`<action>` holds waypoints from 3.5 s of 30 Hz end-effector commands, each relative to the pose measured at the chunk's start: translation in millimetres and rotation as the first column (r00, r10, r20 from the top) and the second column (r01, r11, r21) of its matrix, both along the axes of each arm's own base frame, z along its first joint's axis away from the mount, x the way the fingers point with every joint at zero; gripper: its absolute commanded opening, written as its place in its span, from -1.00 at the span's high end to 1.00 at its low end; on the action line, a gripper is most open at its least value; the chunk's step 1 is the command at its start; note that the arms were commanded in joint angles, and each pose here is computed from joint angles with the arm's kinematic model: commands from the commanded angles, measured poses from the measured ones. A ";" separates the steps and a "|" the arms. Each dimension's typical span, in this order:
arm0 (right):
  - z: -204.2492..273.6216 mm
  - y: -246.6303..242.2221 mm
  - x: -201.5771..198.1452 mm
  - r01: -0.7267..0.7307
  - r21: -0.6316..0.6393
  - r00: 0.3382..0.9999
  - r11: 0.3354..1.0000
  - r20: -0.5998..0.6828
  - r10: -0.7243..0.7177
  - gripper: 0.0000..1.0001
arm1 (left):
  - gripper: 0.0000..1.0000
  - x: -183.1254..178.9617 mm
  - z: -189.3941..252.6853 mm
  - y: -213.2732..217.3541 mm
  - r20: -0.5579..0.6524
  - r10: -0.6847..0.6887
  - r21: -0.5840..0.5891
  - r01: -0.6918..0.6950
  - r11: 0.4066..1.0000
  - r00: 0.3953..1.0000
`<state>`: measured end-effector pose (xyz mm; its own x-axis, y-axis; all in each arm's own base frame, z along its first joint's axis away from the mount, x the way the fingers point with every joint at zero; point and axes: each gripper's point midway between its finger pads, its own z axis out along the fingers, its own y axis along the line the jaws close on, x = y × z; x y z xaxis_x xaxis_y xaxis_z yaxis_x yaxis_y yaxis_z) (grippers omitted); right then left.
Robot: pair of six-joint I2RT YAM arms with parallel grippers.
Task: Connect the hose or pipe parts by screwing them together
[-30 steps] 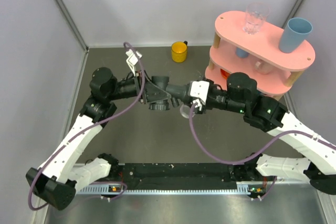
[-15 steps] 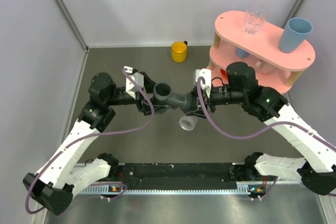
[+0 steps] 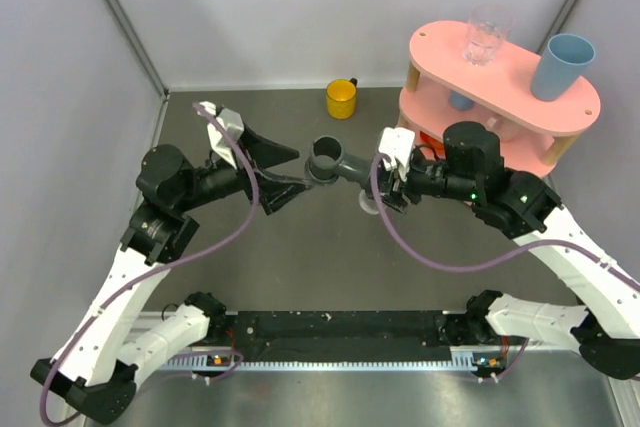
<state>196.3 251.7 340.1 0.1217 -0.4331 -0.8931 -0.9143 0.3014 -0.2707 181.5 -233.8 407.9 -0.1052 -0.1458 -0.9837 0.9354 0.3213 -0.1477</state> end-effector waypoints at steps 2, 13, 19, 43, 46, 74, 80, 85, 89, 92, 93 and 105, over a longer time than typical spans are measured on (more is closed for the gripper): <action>49.3 -22.6 36.1 0.128 0.030 0.932 0.991 0.339 -0.131 1.00 | -0.64 5.6 14.3 2.8 -0.533 0.068 -0.097 -0.141 0.985 0.843; 76.1 -38.3 56.9 0.289 -0.143 0.671 0.947 0.735 -0.095 1.00 | -0.70 13.5 14.8 -8.5 -0.864 -0.324 -0.437 -0.254 0.863 0.385; 69.0 -27.9 51.7 0.286 -0.191 0.644 0.939 0.764 -0.041 1.00 | -0.72 16.7 35.6 -13.0 -0.866 -0.382 -0.465 -0.240 0.852 0.322; 53.5 -22.1 39.7 0.269 -0.250 0.614 0.930 0.788 0.034 1.00 | -0.59 25.0 7.2 -18.3 -0.944 -0.207 -0.270 -0.246 0.931 0.255; 58.6 -19.4 41.5 0.273 -0.224 0.616 0.935 0.788 0.009 1.00 | -0.48 28.0 -4.5 -17.7 -0.957 -0.136 -0.203 -0.256 0.945 0.256; 86.0 21.0 47.1 0.209 0.006 0.802 0.978 0.571 -0.175 1.00 | 0.23 43.4 -84.5 -14.7 -0.903 0.190 0.075 -0.294 0.953 0.385; 94.7 21.6 39.5 0.152 0.103 0.883 0.983 0.432 -0.182 1.00 | 0.27 47.9 -91.5 -12.0 -0.859 0.216 0.067 -0.315 0.947 0.464; 101.3 21.5 33.7 0.116 0.177 0.926 0.977 0.336 -0.171 1.00 | 0.32 54.8 -92.0 -11.4 -0.807 0.244 0.061 -0.334 0.941 0.539; 97.1 24.4 28.6 0.102 0.198 0.947 0.975 0.282 -0.156 1.00 | 0.43 55.4 -96.5 -13.2 -0.798 0.238 0.049 -0.335 0.941 0.553; 97.0 24.4 26.1 0.094 0.223 0.958 0.970 0.244 -0.149 1.00 | 0.45 53.9 -100.3 -13.1 -0.789 0.243 0.052 -0.333 0.941 0.564; 98.1 23.0 27.7 0.096 0.235 0.960 0.967 0.234 -0.153 1.00 | 0.48 54.0 -102.6 -12.8 -0.787 0.248 0.056 -0.335 0.940 0.565; 99.0 21.1 9.1 -0.038 0.336 0.998 0.941 0.059 0.019 1.00 | 0.53 56.6 -107.8 -6.8 -0.713 0.282 0.041 -0.364 0.931 0.642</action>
